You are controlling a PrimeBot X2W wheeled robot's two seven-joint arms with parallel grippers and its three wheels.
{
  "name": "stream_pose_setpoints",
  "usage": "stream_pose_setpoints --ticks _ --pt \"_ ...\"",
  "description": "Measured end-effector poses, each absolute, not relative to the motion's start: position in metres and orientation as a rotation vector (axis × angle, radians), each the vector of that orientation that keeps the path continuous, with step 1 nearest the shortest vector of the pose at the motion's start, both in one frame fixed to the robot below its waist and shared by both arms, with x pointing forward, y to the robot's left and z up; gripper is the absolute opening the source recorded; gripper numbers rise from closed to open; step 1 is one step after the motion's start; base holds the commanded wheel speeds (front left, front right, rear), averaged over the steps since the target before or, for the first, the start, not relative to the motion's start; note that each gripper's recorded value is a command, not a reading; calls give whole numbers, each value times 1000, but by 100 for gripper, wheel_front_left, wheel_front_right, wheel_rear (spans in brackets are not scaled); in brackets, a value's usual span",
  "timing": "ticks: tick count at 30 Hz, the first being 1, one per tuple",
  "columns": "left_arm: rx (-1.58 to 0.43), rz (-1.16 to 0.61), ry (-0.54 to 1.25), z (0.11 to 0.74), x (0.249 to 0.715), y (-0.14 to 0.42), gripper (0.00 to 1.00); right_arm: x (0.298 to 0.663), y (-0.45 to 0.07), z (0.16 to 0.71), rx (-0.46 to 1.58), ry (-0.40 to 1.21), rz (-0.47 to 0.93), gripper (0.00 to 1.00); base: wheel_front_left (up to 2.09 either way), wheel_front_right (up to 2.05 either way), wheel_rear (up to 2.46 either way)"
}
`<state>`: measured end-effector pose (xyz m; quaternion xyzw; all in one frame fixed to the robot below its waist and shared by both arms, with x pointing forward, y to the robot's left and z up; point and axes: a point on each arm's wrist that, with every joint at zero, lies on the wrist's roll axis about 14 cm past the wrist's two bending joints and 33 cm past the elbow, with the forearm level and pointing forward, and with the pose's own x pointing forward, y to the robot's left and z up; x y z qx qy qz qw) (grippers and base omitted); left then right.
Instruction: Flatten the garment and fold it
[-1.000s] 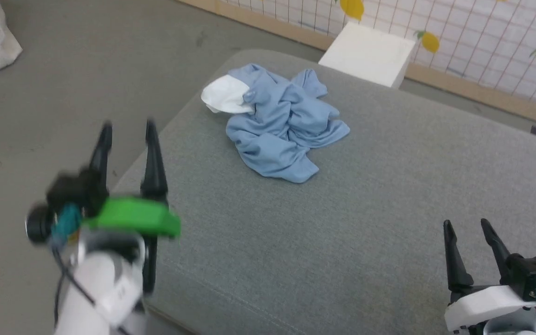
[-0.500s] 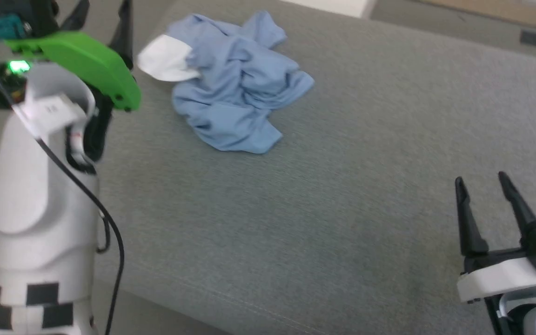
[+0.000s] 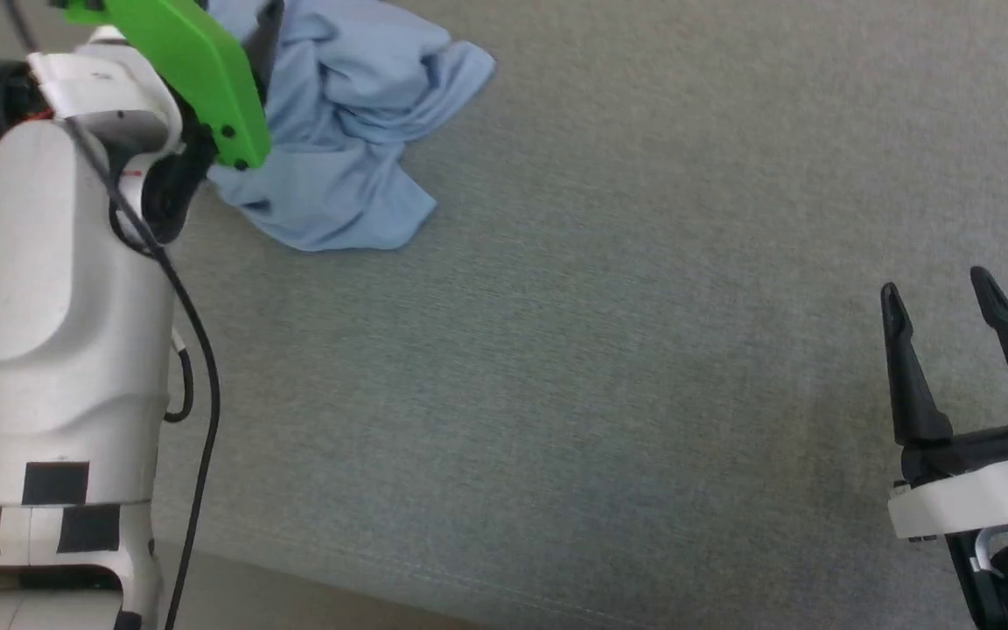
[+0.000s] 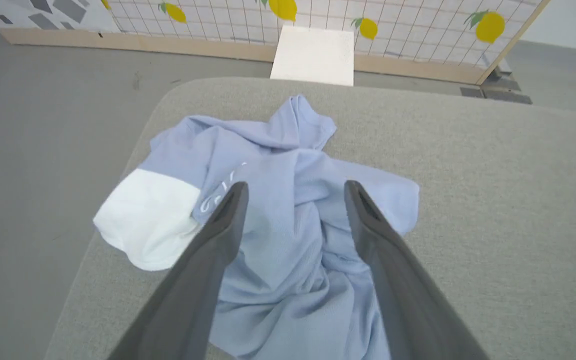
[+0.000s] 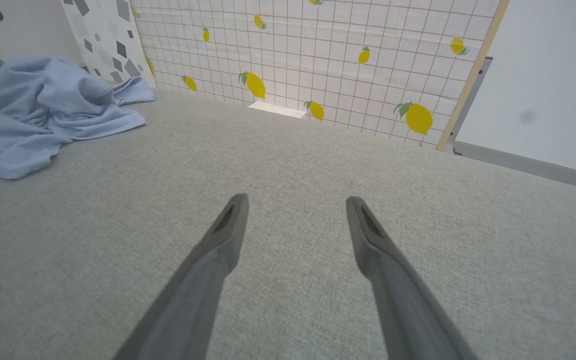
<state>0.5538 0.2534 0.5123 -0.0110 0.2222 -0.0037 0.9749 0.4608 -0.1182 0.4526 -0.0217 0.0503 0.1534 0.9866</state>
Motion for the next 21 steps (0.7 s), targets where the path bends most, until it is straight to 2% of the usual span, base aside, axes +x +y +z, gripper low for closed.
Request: stream_pose_setpoints --ticks 4,11,12,21 --pt "71 24 621 465 553 260 100 461 -130 439 -51 138 284 100 0 0 0" --pt "114 92 764 414 556 271 100 460 -153 427 -70 174 234 100 0 0 0" --pt "99 74 789 397 559 265 0 459 -161 421 -75 192 216 100 0 0 0" --pt "41 47 718 404 566 266 0 456 -163 419 -56 197 201 100 0 0 0"
